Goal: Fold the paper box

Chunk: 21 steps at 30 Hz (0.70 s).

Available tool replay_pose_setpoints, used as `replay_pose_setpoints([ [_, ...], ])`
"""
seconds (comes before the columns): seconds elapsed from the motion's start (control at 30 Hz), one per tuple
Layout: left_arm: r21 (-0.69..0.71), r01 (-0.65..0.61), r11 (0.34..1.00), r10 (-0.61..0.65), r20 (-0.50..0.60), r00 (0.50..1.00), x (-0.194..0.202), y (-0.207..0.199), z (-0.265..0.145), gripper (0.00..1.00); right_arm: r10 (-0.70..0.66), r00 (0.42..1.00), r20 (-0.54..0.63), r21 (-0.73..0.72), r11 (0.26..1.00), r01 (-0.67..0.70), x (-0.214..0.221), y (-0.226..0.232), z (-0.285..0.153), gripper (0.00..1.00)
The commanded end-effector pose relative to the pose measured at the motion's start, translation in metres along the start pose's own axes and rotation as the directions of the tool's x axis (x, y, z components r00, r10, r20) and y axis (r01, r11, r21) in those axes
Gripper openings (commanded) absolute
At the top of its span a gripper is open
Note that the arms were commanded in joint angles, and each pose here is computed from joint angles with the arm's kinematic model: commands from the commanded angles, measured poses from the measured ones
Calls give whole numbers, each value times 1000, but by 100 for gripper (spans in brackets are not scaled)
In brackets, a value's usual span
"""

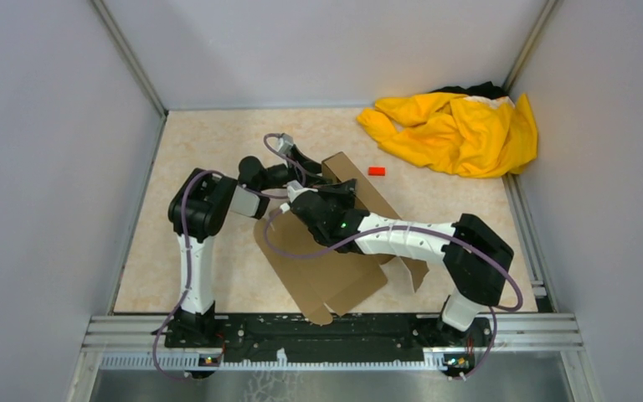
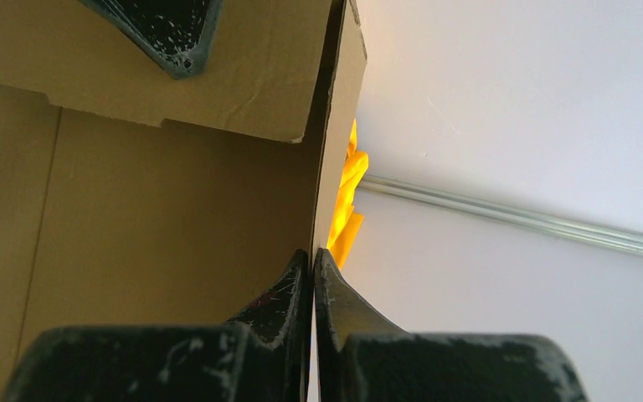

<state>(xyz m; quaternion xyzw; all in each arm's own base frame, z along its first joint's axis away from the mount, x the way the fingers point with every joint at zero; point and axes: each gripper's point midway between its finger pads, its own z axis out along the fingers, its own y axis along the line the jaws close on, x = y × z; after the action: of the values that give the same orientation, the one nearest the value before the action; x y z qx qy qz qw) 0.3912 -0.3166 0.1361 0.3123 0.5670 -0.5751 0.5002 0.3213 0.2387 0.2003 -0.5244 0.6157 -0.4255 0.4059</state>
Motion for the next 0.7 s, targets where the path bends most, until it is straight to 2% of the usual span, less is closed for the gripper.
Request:
replay_pose_setpoints([
  [0.0, -62, -85, 995, 87, 28, 996, -9, 2, 9, 68, 8, 996, 86, -68, 998, -2, -24, 16, -4, 0],
  [0.27, -199, -87, 976, 104, 77, 992, -6, 14, 10, 59, 13, 995, 96, -76, 997, -6, -28, 21, -7, 0],
  [0.67, -338, -87, 937, 125, 93, 988, 1, 27, 14, 31, 33, 993, 115, -98, 995, -21, -31, 28, -10, 0],
])
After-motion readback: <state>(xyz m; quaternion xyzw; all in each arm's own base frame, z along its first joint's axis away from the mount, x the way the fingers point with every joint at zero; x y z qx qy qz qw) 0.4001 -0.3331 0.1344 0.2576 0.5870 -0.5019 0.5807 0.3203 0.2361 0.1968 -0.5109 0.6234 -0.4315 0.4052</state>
